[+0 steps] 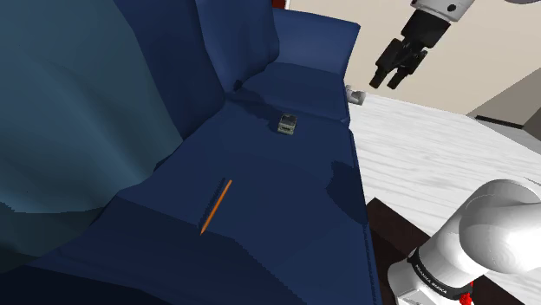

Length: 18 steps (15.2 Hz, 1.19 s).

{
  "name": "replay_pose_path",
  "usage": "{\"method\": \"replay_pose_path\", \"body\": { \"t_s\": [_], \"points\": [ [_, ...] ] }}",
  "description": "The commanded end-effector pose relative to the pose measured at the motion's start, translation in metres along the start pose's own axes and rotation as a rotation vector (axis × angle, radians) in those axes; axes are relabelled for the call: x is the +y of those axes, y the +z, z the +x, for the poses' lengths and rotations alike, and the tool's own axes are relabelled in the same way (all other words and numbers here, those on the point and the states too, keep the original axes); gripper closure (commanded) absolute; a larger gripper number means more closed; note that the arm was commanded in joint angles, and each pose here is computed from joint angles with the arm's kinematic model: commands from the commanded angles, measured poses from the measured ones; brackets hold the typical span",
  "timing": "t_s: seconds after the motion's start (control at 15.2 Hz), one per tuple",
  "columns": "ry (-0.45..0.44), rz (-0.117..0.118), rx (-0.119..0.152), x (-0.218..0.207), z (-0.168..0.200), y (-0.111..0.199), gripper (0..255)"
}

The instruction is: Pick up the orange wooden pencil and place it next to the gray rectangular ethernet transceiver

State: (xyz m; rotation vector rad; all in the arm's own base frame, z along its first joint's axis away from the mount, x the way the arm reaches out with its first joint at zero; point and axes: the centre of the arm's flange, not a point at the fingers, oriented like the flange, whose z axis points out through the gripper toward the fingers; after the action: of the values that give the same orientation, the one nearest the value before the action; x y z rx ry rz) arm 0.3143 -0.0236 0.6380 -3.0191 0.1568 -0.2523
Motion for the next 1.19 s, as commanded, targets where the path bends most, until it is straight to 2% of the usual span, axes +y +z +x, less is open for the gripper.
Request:
{"method": "replay_pose_path", "body": {
  "t_s": [0.0,0.59,1.12],
  "points": [
    [0.000,0.000,0.000,0.000,0.000,0.000,0],
    [0.210,0.007,0.003,-0.086,-0.018,0.079,0],
    [0.396,0.013,0.006,-0.164,-0.019,0.149,0]
  ]
}}
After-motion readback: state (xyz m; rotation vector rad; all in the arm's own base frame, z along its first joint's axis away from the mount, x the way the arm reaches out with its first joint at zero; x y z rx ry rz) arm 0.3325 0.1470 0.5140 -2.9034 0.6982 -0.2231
